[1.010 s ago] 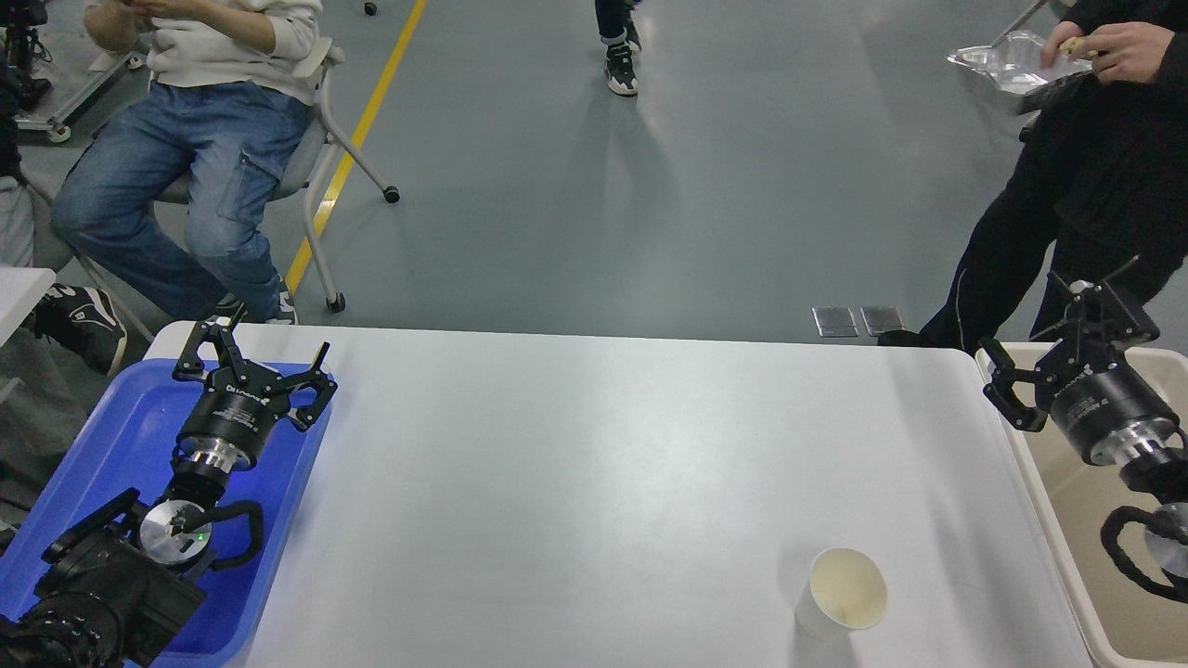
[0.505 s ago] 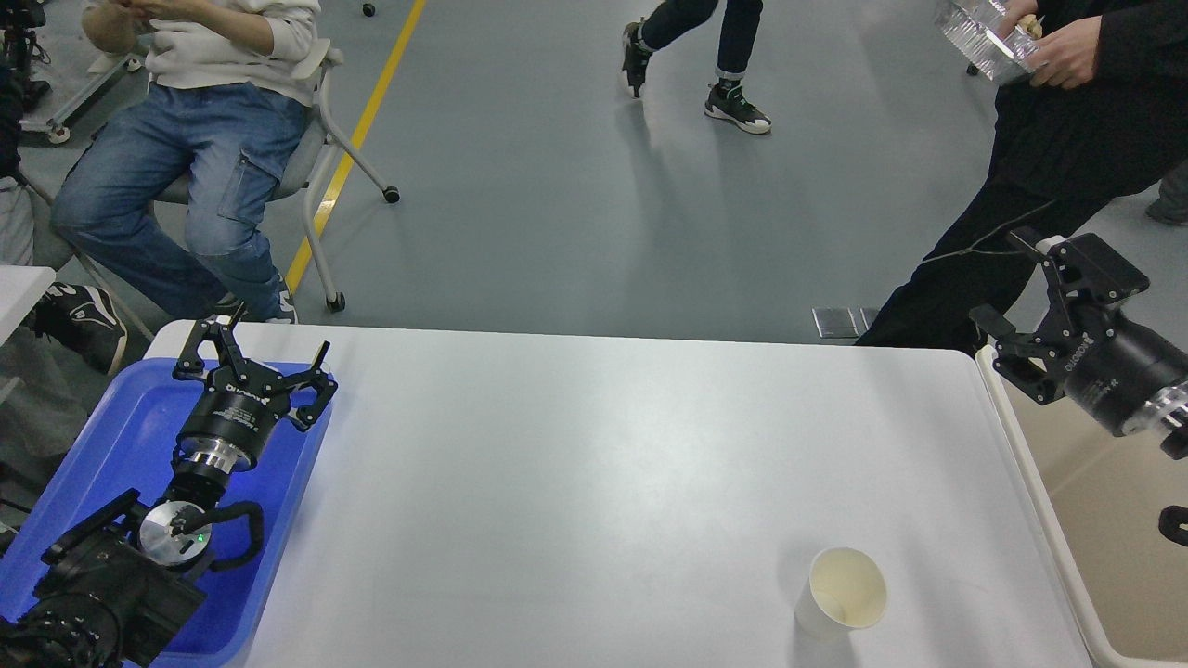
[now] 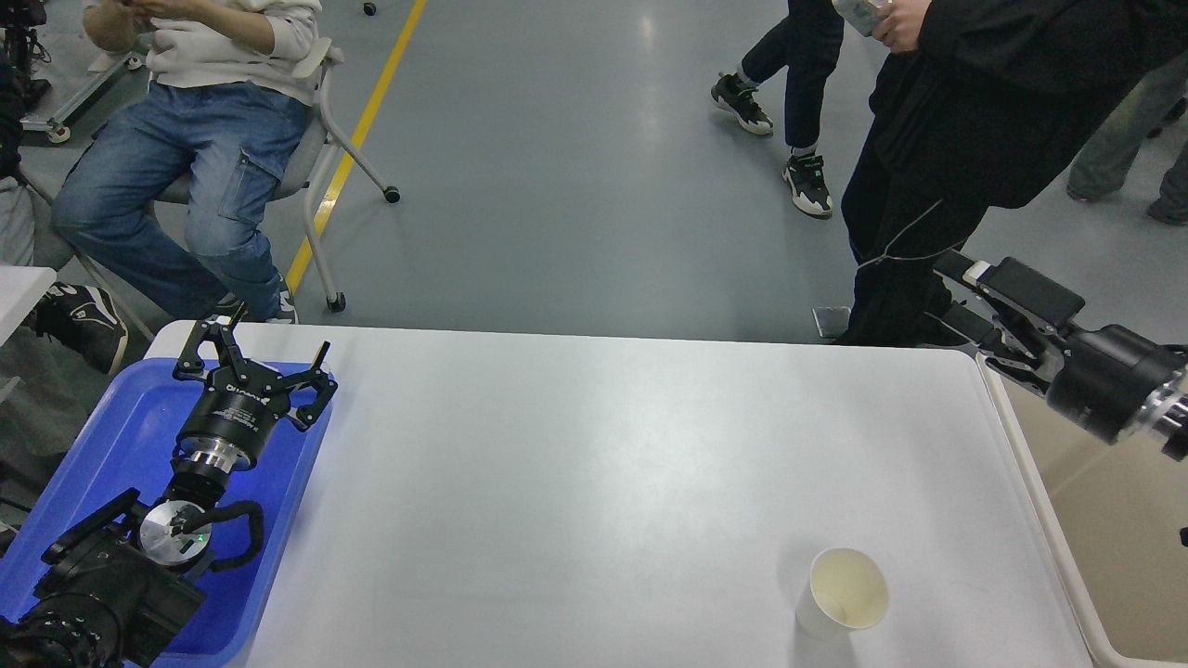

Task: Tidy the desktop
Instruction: 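Swing the right gripper out and lower it toward the white paper cup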

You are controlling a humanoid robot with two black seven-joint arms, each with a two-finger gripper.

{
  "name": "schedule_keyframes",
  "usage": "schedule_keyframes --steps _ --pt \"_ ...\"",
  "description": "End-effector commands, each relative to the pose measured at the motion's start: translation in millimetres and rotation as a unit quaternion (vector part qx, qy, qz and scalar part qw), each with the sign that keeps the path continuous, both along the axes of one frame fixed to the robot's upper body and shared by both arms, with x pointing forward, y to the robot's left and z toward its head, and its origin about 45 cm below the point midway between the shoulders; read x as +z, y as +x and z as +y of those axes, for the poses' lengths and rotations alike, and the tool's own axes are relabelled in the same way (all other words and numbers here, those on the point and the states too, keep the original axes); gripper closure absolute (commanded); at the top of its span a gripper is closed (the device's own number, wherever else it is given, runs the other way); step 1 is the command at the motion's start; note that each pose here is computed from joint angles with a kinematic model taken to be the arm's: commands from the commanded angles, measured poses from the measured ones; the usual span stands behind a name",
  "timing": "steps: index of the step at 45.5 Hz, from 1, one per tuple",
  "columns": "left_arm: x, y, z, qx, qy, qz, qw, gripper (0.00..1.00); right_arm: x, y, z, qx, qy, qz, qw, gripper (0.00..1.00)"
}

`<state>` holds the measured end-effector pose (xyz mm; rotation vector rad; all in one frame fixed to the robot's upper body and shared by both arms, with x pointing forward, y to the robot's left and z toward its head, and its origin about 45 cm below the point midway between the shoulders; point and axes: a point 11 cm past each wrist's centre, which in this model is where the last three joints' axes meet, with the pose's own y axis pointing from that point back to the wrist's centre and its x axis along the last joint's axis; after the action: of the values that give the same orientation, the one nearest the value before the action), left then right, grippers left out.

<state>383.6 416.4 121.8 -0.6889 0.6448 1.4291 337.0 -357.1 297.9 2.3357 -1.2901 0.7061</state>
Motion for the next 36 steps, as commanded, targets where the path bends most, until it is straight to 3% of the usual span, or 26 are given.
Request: schedule_keyframes --steps 1,19,36 --pt "0 0 0 0.0 0.0 0.0 1.0 0.0 -2 -14 18 0.057 -0.102 -0.031 0.993 0.0" --pt "0 0 0 0.0 0.0 0.0 1.0 0.0 -36 -34 36 0.125 -0.202 -0.026 0.971 0.0" --pt "0 0 0 0.0 0.0 0.0 1.0 0.0 -81 -61 46 0.216 -0.321 -0.011 0.922 0.0"
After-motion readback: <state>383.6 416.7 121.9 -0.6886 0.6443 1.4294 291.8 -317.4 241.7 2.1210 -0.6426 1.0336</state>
